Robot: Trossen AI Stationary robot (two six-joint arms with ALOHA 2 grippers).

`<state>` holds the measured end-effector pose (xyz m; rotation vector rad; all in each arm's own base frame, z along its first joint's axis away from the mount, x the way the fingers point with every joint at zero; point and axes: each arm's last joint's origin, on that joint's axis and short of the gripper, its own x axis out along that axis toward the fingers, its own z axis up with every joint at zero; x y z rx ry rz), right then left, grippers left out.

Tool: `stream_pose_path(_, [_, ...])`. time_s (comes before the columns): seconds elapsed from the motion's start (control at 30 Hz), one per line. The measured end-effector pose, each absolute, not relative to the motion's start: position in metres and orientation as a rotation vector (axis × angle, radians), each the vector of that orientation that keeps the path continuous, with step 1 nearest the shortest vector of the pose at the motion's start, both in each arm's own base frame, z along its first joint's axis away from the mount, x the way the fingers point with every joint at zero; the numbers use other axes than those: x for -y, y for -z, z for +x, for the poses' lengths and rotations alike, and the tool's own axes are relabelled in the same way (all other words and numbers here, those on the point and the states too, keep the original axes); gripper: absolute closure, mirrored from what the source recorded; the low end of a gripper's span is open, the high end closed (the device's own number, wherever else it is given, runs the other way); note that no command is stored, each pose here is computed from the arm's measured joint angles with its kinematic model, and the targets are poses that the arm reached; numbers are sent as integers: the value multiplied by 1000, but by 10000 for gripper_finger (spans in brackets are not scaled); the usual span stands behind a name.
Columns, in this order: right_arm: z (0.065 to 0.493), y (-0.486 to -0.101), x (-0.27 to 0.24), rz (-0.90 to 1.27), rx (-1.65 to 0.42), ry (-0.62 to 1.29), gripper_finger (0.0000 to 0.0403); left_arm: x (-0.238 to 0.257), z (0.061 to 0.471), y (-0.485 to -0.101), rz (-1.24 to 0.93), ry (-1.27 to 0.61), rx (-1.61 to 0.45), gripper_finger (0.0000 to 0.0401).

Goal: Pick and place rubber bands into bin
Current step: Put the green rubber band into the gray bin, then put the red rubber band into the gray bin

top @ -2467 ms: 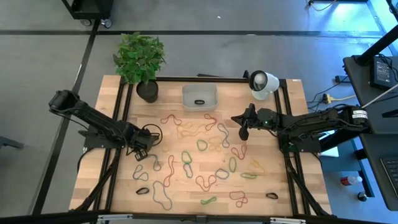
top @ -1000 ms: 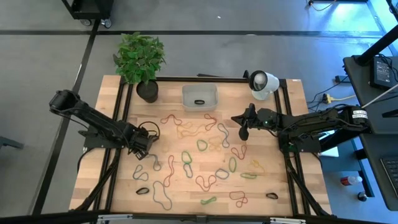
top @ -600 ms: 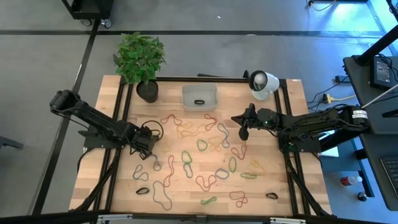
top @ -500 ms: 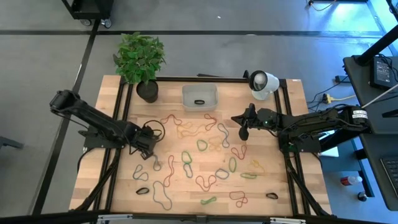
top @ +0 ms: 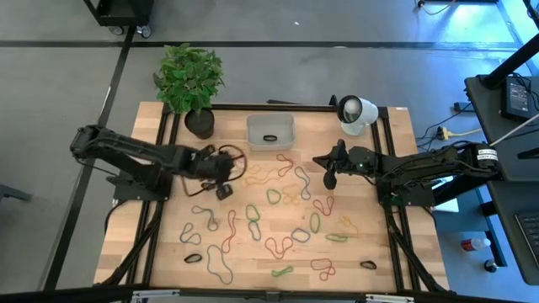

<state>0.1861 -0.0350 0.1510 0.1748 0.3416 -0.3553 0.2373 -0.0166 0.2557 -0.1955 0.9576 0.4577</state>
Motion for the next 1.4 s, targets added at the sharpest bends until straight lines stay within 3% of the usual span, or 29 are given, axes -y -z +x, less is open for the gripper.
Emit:
stream_pose_path(0.47, [186, -151, 35, 171, -338, 354, 400, -94, 350, -264, -6, -496, -718, 398])
stream_pose_path(0.63, [186, -152, 35, 167, -333, 353, 400, -135, 369, -240, -36, -579, -732, 398])
stream_pose_path(0.9, [187, -152, 35, 167, -332, 353, 400, -183, 367, -186, -198, -680, -849, 395])
stream_pose_path(1.1, [187, -152, 35, 167, -332, 353, 400, -192, 365, -170, -278, -630, -883, 348])
stream_pose_path(1.4, [186, -152, 35, 148, -335, 351, 400, -188, 364, -181, -274, -618, -867, 263])
